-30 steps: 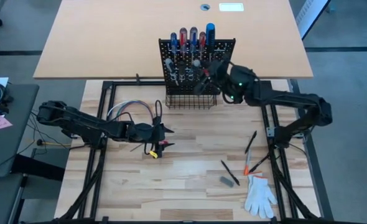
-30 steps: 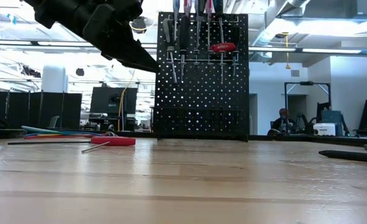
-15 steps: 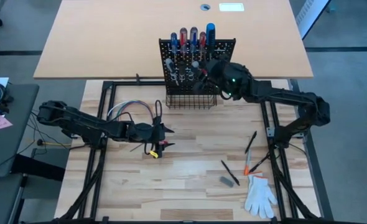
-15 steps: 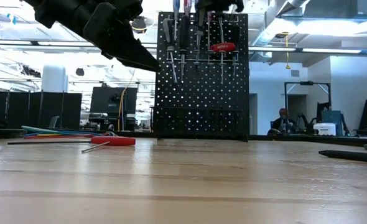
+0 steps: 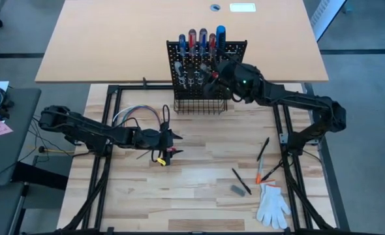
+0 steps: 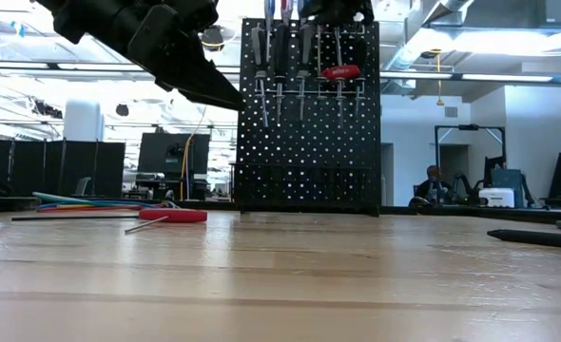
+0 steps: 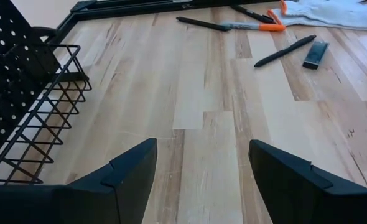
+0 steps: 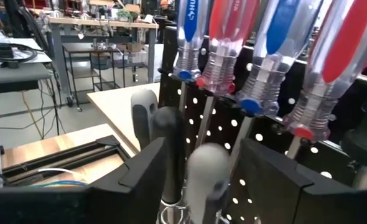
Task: Hang tools onto peg board
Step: Hang the gray screwdriver on the black peg board, then hang the red t handle screwdriver on the black peg board
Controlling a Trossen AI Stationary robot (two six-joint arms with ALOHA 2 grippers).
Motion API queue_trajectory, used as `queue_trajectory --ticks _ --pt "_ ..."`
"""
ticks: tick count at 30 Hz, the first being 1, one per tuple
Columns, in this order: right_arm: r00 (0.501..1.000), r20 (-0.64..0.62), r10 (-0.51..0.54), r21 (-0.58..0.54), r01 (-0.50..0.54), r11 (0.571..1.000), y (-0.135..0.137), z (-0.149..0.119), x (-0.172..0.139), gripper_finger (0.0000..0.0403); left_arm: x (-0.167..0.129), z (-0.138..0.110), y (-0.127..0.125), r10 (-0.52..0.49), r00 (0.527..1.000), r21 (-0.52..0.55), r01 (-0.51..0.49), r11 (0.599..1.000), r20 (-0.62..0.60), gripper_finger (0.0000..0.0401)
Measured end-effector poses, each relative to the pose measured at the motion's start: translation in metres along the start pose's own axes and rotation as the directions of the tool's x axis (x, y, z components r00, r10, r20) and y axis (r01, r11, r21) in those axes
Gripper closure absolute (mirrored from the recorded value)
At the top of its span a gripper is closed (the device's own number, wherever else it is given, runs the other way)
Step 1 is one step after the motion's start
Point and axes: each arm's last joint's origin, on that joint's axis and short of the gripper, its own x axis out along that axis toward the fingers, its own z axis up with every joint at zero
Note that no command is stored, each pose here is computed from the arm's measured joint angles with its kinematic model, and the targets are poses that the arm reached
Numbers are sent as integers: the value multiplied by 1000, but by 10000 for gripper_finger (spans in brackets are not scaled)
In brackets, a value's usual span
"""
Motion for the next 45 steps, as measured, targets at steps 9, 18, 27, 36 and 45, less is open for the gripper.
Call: queue_trajectory --ticks 9,18,27,36,45 --pt "998 14 57 -94 -55 994 17 3 -10 216 0 0 0 0 1000 -3 0 1000 -2 150" --pt "977 17 214 -248 -203 947 61 13 -55 246 -1 -1 -2 62 998 -16 -62 998 -11 150" --pt "924 -256 283 -308 -355 883 106 -41 -99 269 -7 -5 -11 101 993 82 -96 992 -59 150" --pt "882 -273 385 54 -385 921 133 -176 -135 275 -16 -15 -8 105 978 153 -78 985 -179 150" --pt "926 -134 352 136 -335 932 144 -238 -142 275 -12 -22 -3 120 964 184 -77 980 -236 150"
